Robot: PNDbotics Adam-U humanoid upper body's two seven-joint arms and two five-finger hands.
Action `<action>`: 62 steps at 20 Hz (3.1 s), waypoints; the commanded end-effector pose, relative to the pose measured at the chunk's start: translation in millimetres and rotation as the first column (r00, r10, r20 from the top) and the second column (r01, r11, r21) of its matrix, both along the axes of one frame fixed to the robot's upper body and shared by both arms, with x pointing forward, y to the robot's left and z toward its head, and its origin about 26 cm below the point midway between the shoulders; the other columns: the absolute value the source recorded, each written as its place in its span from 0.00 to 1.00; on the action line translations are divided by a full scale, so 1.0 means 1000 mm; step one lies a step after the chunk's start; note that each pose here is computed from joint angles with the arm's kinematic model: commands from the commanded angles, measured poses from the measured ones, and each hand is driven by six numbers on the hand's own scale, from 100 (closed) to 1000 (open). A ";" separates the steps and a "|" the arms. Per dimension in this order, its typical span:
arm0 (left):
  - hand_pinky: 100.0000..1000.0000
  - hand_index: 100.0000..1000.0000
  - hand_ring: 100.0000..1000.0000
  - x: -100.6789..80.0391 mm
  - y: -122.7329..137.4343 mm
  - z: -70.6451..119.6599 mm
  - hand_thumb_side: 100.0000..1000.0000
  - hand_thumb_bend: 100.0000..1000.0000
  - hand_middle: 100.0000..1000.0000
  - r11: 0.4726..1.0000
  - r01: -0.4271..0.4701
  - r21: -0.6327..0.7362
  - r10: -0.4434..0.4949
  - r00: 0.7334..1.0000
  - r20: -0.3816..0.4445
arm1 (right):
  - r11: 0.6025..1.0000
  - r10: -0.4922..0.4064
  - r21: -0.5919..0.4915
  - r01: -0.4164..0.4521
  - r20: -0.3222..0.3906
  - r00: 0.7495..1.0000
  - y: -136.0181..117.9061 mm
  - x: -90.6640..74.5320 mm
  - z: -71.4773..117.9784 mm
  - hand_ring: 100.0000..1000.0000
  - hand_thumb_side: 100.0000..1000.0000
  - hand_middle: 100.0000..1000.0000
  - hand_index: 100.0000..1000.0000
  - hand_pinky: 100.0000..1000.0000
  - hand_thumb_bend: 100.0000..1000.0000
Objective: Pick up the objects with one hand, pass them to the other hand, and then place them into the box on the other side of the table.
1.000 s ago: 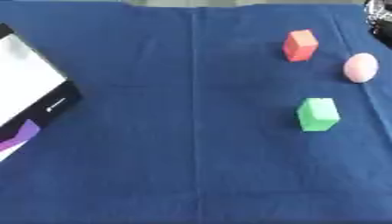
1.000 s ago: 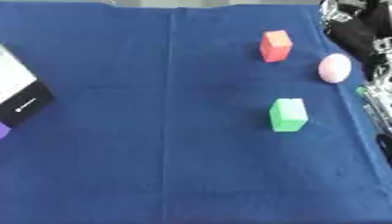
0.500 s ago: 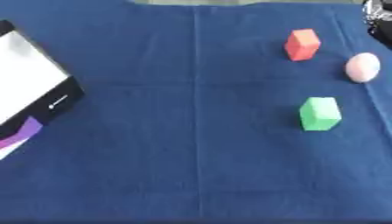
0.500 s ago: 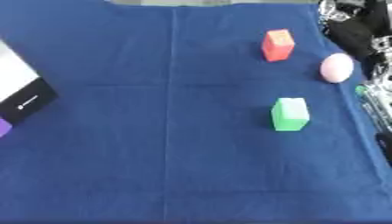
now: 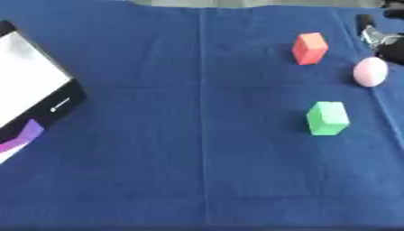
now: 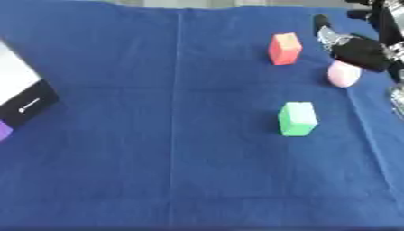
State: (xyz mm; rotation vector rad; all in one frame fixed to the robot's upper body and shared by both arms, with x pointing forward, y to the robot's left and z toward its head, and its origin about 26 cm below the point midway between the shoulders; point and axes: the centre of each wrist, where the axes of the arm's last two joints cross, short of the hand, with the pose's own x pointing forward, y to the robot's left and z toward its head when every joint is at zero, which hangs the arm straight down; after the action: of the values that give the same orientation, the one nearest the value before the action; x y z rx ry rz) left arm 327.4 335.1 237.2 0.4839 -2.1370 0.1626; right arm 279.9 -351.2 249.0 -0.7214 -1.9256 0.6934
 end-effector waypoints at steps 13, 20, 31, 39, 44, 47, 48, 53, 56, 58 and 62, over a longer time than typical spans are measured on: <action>0.76 0.81 0.59 -0.004 0.007 0.014 0.60 0.27 0.65 0.999 -0.022 0.044 0.021 0.999 0.028 | 0.822 0.037 -0.549 -0.153 -0.216 0.976 -0.017 -0.013 0.044 0.89 0.14 0.82 0.85 0.90 0.46; 0.76 0.81 0.59 -0.003 0.006 0.013 0.60 0.27 0.65 0.999 -0.019 0.041 0.018 1.000 0.020 | 0.740 0.028 -0.627 -0.242 -0.331 0.943 -0.016 -0.013 0.041 0.87 0.12 0.82 0.86 0.90 0.49; 0.76 0.80 0.59 -0.002 0.004 0.012 0.61 0.27 0.65 0.999 -0.014 0.035 0.013 1.000 0.017 | 0.700 -0.020 -0.655 -0.284 -0.415 0.909 -0.012 -0.012 0.025 0.88 0.13 0.81 0.86 0.91 0.51; 0.76 0.80 0.59 -0.002 0.003 0.011 0.61 0.27 0.65 0.999 -0.008 0.033 0.008 1.000 0.013 | 0.686 -0.039 -0.659 -0.308 -0.456 0.889 -0.008 -0.011 0.010 0.89 0.17 0.82 0.87 0.91 0.54; 0.76 0.80 0.59 -0.002 0.002 0.010 0.61 0.27 0.65 1.000 -0.005 0.031 0.005 1.000 0.005 | 0.692 -0.046 -0.654 -0.305 -0.462 0.886 -0.006 -0.011 0.005 0.89 0.17 0.82 0.87 0.91 0.54; 0.76 0.80 0.59 -0.002 0.002 0.009 0.62 0.26 0.65 1.000 -0.004 0.030 0.003 1.000 0.004 | 0.694 -0.070 -0.662 -0.283 -0.453 0.889 -0.007 -0.010 0.003 0.89 0.17 0.82 0.88 0.91 0.54; 0.76 0.80 0.59 -0.002 0.001 0.009 0.62 0.26 0.65 1.000 -0.002 0.030 0.002 1.000 0.003 | 0.692 -0.082 -0.668 -0.272 -0.447 0.891 -0.008 -0.009 0.002 0.88 0.17 0.82 0.88 0.91 0.53; 0.76 0.80 0.59 -0.002 0.000 0.008 0.62 0.26 0.65 1.000 0.001 0.028 -0.001 1.000 -0.001 | 0.702 -0.128 -0.676 -0.223 -0.428 0.895 -0.012 -0.004 -0.005 0.87 0.20 0.81 0.88 0.90 0.54; 0.76 0.80 0.59 -0.001 0.000 0.008 0.62 0.26 0.65 1.000 0.005 0.028 -0.005 1.000 -0.004 | 0.712 -0.139 -0.670 -0.210 -0.428 0.893 -0.015 -0.002 -0.010 0.86 0.20 0.80 0.88 0.90 0.54; 0.76 0.80 0.59 -0.001 -0.001 0.008 0.62 0.26 0.65 1.000 0.008 0.027 -0.007 1.000 -0.005 | 0.714 -0.146 -0.670 -0.203 -0.426 0.893 -0.016 0.000 -0.011 0.86 0.20 0.80 0.88 0.90 0.54; 0.76 0.80 0.59 -0.001 -0.001 0.008 0.62 0.25 0.65 1.000 0.009 0.026 -0.009 1.000 -0.003 | 0.717 -0.162 -0.671 -0.191 -0.427 0.890 -0.020 0.003 -0.015 0.86 0.20 0.79 0.87 0.90 0.54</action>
State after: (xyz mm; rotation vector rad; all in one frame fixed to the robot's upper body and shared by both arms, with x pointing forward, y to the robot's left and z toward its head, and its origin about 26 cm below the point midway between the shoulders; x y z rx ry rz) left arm 328.4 333.2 235.0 0.4795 -2.1103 0.1412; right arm 282.1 -368.6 225.6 -0.8473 -1.1910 1.5047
